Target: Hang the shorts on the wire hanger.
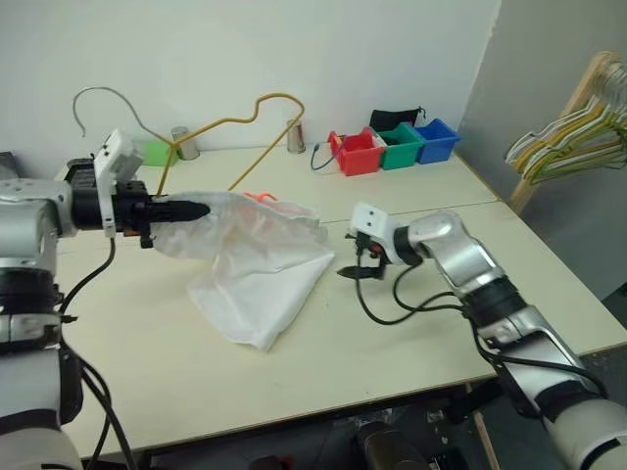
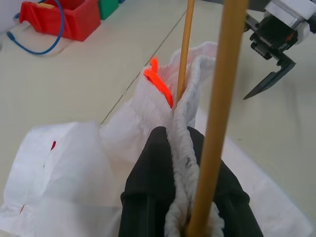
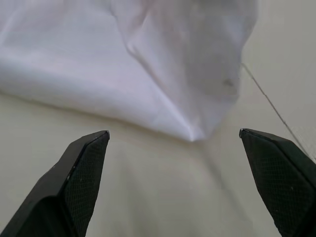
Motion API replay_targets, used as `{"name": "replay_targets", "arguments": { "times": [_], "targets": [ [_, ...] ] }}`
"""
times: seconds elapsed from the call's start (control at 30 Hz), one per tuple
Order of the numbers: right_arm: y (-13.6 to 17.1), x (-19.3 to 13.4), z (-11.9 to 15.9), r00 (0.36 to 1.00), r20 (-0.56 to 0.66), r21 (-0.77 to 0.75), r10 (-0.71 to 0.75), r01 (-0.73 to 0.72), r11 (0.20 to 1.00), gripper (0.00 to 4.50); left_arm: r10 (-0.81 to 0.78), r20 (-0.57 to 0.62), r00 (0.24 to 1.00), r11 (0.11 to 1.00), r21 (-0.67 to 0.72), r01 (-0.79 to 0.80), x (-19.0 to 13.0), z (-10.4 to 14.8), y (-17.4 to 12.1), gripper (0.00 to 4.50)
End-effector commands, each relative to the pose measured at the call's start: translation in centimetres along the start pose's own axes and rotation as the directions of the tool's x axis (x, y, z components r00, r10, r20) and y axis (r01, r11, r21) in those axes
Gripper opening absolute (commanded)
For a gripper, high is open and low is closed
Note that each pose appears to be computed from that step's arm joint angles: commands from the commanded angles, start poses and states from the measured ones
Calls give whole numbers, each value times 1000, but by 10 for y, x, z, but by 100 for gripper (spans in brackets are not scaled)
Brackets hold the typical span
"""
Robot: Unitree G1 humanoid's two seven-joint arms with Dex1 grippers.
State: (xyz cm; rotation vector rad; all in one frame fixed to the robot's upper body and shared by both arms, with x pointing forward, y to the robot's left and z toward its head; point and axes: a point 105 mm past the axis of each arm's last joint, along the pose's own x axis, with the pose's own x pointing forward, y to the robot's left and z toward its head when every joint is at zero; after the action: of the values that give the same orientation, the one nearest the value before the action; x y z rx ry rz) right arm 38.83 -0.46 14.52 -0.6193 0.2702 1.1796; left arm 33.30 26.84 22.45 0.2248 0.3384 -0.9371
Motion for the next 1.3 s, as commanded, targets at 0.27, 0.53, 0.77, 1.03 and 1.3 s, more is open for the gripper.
{"name": "replay_targets", "arguments": {
  "times": [0.27,0.53,0.77,1.03,1.3],
  "targets": [
    [-12,1,25,995,96,50,19,-24,998,430,27,13,1000,999,47,-28,-12,6,-8,4],
    [-7,-1,32,989,132,59,64,-73,996,247,32,0,999,998,47,-32,-10,1,-8,4],
    [0,-3,39,981,168,83,95,-110,991,95,24,-4,1000,998,52,-24,-6,0,-9,4],
    [-7,-12,35,986,151,76,71,-83,994,1,-1,-59,998,997,78,6,-2,-8,-15,4],
    [-18,-30,34,990,136,46,29,-35,998,1,10,-248,969,982,185,37,-13,-34,-13,4]
  ]
}}
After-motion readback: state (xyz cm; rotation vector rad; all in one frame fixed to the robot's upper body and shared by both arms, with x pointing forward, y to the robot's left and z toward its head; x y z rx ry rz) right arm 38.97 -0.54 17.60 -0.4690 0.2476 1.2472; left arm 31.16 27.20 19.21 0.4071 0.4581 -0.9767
